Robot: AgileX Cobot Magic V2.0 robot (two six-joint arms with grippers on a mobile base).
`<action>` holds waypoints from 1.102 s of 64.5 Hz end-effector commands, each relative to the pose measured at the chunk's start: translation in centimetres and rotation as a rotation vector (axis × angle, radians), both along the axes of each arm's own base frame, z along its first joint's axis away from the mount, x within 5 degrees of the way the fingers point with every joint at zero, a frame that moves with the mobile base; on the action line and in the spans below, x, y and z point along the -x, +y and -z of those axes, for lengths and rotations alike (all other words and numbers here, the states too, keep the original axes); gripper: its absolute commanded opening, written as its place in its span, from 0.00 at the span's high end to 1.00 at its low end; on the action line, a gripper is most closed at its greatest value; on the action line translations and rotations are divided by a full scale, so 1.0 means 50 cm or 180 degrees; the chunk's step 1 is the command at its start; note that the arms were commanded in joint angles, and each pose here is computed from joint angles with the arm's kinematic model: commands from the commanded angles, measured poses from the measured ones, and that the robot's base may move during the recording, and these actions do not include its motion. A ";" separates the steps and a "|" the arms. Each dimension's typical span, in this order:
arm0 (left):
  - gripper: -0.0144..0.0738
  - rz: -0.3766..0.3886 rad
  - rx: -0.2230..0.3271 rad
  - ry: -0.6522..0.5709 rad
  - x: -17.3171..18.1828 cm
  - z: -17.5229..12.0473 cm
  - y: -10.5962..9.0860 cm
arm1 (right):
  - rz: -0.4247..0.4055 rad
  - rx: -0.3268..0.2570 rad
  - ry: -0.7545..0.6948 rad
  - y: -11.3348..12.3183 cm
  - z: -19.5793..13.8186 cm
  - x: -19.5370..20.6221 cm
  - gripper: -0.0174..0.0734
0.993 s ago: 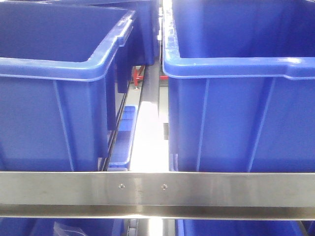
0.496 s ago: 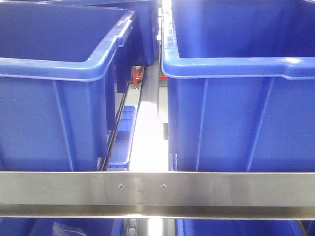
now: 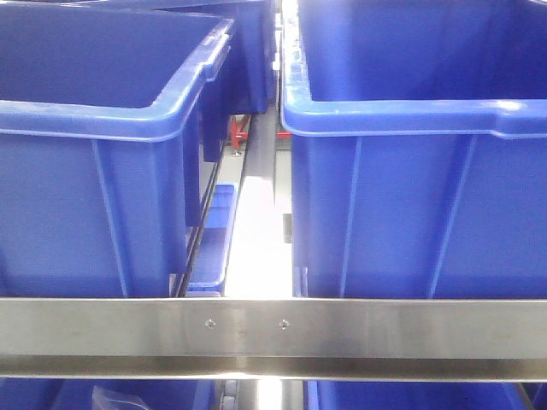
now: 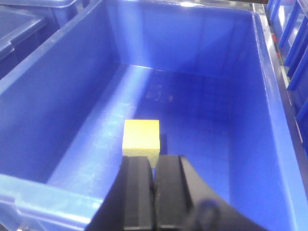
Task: Place yellow foam block on left shelf second layer
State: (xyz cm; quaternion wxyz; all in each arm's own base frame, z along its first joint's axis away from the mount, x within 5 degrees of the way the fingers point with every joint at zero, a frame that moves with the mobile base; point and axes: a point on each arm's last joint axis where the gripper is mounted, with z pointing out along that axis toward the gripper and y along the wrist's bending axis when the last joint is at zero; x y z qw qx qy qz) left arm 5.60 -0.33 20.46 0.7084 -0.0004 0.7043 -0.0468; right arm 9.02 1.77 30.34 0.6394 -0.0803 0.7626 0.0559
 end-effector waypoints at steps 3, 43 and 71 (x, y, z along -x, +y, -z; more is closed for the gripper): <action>0.68 0.0054 0.0046 -0.0170 -0.003 0.002 -0.003 | 0.0138 -0.0056 -0.0385 -0.011 -0.019 0.011 0.75; 0.68 0.0054 0.0046 -0.0170 -0.003 0.002 -0.003 | 0.0937 -0.0245 -0.1197 -0.047 0.166 0.075 0.75; 0.68 0.0054 0.0046 -0.0170 -0.003 0.002 -0.003 | 0.0937 -0.0245 -0.1191 -0.047 0.166 0.075 0.75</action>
